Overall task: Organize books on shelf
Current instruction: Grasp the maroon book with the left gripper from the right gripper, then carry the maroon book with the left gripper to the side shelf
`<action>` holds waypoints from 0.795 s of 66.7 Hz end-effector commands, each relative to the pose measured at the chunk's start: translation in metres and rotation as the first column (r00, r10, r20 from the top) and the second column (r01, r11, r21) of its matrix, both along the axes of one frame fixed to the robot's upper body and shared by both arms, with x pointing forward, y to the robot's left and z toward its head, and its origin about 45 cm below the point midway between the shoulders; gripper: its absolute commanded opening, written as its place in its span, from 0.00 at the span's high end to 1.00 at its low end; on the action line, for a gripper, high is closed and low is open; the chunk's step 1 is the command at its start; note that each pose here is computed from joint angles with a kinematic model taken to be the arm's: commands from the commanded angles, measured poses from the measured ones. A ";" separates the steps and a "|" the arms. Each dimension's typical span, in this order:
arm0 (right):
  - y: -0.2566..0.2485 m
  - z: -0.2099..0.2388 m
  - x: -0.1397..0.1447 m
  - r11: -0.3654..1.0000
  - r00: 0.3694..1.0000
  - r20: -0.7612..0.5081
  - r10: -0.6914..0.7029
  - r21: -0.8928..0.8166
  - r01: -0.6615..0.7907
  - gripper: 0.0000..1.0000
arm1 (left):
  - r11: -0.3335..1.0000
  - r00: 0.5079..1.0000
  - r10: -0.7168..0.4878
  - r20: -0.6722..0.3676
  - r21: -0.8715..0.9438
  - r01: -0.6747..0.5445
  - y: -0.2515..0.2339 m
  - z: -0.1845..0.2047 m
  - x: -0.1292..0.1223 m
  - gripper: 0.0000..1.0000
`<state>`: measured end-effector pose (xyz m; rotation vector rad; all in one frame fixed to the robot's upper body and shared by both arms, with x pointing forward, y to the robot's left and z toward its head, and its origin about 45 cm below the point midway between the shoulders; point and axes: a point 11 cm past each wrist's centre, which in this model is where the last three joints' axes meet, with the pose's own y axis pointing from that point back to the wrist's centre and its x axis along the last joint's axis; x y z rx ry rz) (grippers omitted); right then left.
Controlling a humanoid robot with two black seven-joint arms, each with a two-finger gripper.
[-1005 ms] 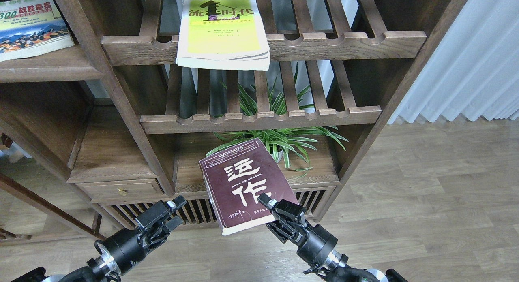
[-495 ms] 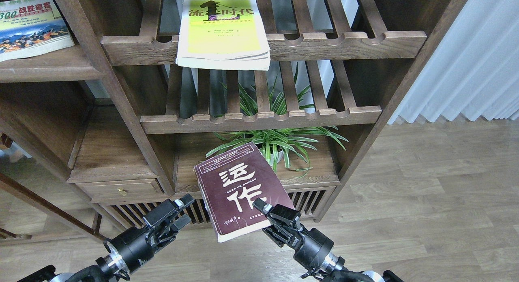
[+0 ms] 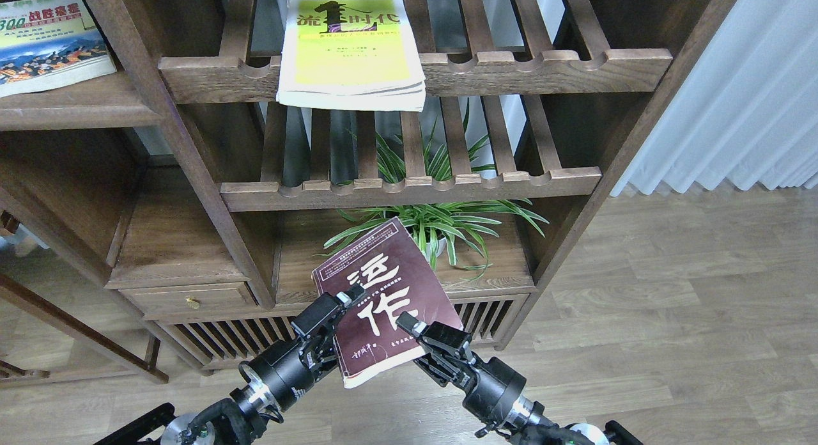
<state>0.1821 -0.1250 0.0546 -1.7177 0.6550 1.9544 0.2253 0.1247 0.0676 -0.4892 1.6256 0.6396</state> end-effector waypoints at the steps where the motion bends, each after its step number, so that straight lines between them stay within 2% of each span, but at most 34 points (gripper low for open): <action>1: 0.002 0.000 -0.001 1.000 1.000 0.000 0.007 0.003 -0.007 0.99 | 1.000 1.000 -0.003 -0.003 -0.001 0.003 -0.004 -0.002 0.001 0.01; 8: 0.002 0.001 -0.001 1.000 1.000 0.000 0.006 0.004 -0.006 0.99 | 1.000 1.000 -0.008 0.000 -0.009 0.008 -0.008 0.000 0.003 0.01; 11: 0.002 0.001 -0.001 1.000 1.000 0.001 0.007 0.003 -0.007 0.99 | 1.000 1.000 0.006 -0.002 -0.008 -0.006 -0.007 -0.001 0.005 0.10; 14: 0.002 0.001 -0.002 1.000 1.000 0.000 0.007 0.003 -0.007 0.99 | 1.000 1.000 0.011 -0.004 -0.009 -0.011 -0.006 -0.001 0.005 0.21; 15: 0.002 0.001 -0.002 1.000 1.000 0.000 0.007 0.003 -0.007 0.99 | 1.000 1.000 0.016 -0.005 -0.010 -0.016 -0.005 -0.001 0.006 0.29; 17: 0.002 0.001 -0.002 1.000 1.000 0.000 0.007 0.003 -0.007 0.99 | 1.000 1.000 0.024 -0.005 -0.010 -0.024 -0.005 -0.001 0.007 0.38; 20: 0.002 0.001 -0.002 1.000 1.000 0.000 0.007 0.003 -0.007 0.99 | 0.999 0.999 0.042 -0.002 -0.009 -0.042 -0.002 0.000 0.009 0.46; 21: 0.002 0.001 -0.002 1.000 1.000 -0.001 0.008 0.004 -0.008 0.99 | 0.998 0.998 0.060 0.000 -0.009 -0.060 0.000 0.001 0.012 0.54; 23: 0.002 0.000 -0.002 1.000 1.000 -0.003 0.006 0.003 -0.006 0.99 | 0.997 0.997 0.074 0.002 -0.009 -0.074 0.001 0.001 0.014 0.61; 24: 0.002 0.000 -0.002 1.000 1.000 -0.003 0.006 0.003 -0.006 0.98 | 0.996 0.996 0.090 0.005 -0.010 -0.090 0.003 0.002 0.016 0.71; 25: 0.002 0.000 -0.002 1.000 1.000 -0.002 0.007 0.003 -0.007 0.98 | 0.995 0.995 0.096 0.004 -0.011 -0.096 0.004 0.002 0.017 0.74; 26: 0.002 0.000 -0.003 1.000 1.000 -0.005 0.006 0.003 -0.006 0.98 | 0.993 0.994 0.113 0.007 -0.015 -0.113 0.005 0.004 0.019 0.85; 28: 0.002 -0.001 -0.004 1.000 1.000 -0.007 0.006 0.002 -0.006 0.98 | 0.992 0.992 0.127 0.014 -0.020 -0.127 0.007 0.006 0.022 0.93; 40: 0.002 -0.001 -0.005 1.000 1.000 -0.009 0.006 0.002 -0.006 0.98 | 0.992 0.992 0.119 0.028 -0.043 -0.118 0.003 0.014 0.023 1.00; 53: 0.001 -0.001 -0.005 1.000 1.000 -0.007 0.006 -0.001 -0.006 0.95 | 0.995 0.995 0.091 0.030 -0.044 -0.090 0.000 0.015 0.021 1.00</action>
